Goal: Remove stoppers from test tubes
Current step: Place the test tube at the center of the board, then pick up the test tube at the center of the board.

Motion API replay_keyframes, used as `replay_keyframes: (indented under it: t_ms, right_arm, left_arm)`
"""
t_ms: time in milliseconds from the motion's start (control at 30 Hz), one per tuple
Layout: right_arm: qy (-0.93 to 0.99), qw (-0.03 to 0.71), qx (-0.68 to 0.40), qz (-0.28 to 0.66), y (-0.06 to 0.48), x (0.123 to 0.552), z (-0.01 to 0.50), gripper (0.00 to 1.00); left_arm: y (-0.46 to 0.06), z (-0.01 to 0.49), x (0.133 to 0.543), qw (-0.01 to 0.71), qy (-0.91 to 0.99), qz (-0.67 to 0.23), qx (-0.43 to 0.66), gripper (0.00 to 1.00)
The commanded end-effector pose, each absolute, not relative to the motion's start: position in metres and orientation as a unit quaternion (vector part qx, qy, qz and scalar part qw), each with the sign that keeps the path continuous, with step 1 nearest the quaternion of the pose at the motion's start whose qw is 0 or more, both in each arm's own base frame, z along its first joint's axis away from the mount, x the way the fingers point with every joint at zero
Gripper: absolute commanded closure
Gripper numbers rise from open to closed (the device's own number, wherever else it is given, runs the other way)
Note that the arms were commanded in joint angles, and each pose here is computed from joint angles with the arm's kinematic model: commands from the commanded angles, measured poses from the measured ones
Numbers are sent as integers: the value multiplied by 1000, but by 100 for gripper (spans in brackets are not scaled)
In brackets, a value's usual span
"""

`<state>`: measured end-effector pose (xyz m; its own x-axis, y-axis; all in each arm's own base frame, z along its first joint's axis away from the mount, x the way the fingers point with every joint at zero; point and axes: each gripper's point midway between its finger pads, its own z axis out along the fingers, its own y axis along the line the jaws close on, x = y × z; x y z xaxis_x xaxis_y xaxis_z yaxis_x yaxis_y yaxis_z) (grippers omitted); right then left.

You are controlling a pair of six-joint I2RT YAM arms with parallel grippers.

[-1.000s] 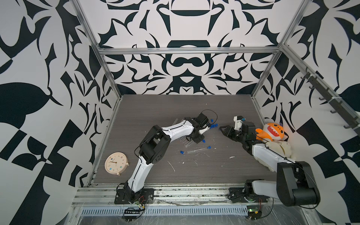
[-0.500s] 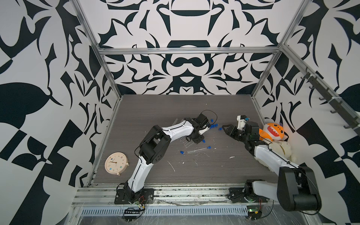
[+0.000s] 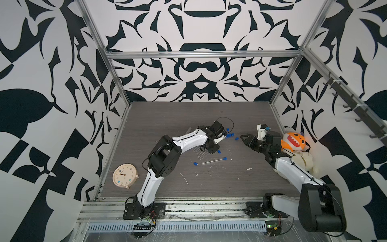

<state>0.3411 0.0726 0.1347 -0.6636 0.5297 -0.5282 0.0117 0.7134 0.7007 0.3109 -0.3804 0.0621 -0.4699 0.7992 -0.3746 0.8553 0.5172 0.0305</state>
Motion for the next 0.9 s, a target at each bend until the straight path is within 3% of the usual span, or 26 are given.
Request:
replay_keyframes:
  t_ms: [0,133,433,867]
  right_arm:
    - [849,369,148,347,76,332,134,49]
    - [852,353,154,355,79,320,124,33]
    - [857,321,188,356,78,304,94,19]
    - [859,312,217,344,66,296,73,16]
  left_arm:
    - [-376,89,284,172,842,-102,501,55]
    - [-369,87,262,157,838,-115,510,53]
    - [-377,63,242,133,835,-105,523,46]
    - [-384,30,238,109,835,-97,531,42]
